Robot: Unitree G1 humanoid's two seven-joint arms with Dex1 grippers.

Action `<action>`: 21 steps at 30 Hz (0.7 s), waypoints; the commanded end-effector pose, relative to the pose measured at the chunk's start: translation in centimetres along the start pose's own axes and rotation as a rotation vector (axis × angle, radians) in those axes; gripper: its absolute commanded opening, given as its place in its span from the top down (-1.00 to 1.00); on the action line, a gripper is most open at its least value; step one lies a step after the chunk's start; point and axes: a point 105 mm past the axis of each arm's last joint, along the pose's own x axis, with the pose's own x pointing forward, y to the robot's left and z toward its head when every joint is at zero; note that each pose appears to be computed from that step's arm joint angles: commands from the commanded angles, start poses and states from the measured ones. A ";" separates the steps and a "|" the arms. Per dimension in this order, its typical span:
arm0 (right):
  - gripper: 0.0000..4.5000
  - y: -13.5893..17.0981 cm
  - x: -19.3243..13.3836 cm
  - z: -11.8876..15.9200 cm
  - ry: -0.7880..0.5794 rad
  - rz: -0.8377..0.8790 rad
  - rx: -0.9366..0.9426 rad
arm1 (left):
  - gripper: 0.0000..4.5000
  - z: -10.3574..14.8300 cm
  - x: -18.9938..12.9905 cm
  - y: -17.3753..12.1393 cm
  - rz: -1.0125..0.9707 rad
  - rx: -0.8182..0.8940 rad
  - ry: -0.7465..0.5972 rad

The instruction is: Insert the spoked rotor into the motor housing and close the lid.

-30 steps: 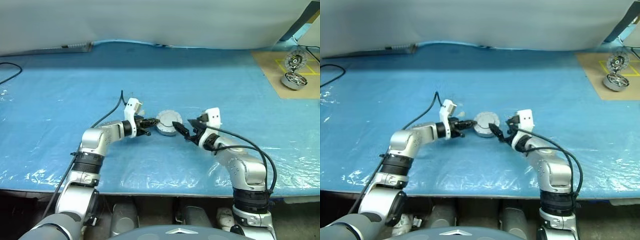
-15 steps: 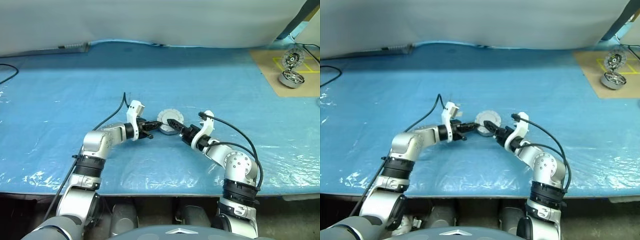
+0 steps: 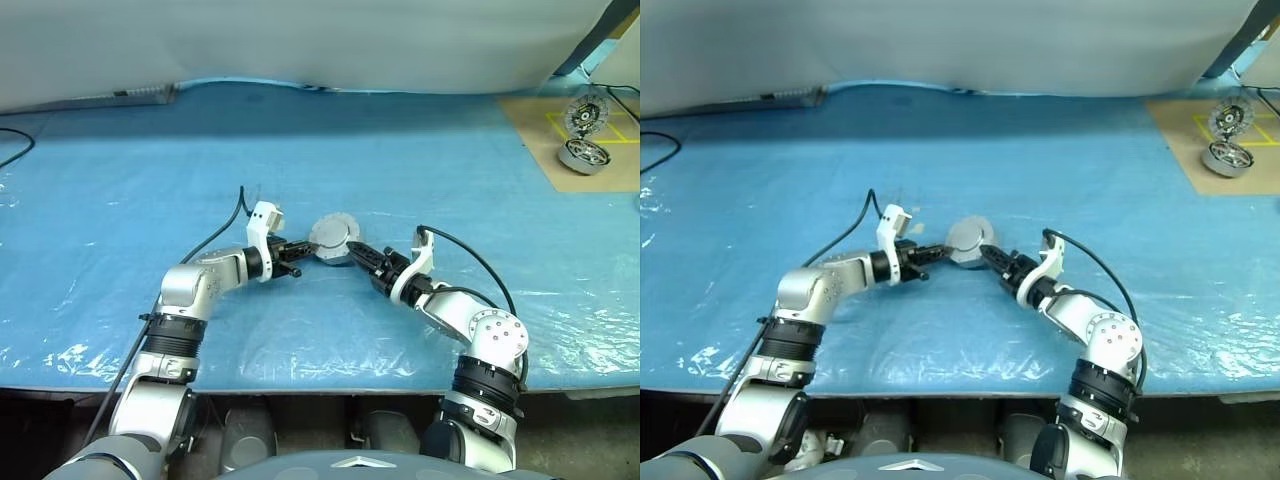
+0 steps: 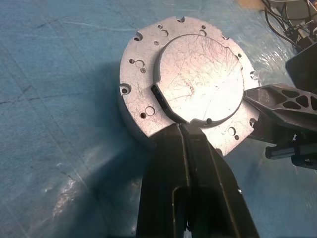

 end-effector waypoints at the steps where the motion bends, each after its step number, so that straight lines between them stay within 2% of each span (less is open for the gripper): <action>1: 0.50 3.5 0.6 -1.8 0.051 0.161 0.008 | 1.00 -1.0 0.8 -0.4 -0.026 -0.019 0.042; 5: 0.50 3.2 0.6 -2.2 0.055 0.137 0.008 | 1.00 0.8 0.3 0.1 -0.021 -0.063 -0.034; 8: 0.50 3.2 0.6 -2.1 0.030 0.131 0.023 | 0.74 2.8 -0.6 0.7 -0.002 -0.132 -0.139; 14: 0.50 4.2 0.5 0.3 -0.109 0.166 0.092 | -0.18 6.0 -2.9 1.3 -0.015 -0.391 -0.399; 19: 0.50 5.7 0.8 2.3 -0.179 0.203 0.102 | -0.96 5.5 -3.9 2.1 0.006 -0.607 -0.506; 21: 0.50 6.1 0.9 2.8 -0.192 0.210 0.100 | -1.00 5.3 -4.0 2.0 -0.013 -0.670 -0.530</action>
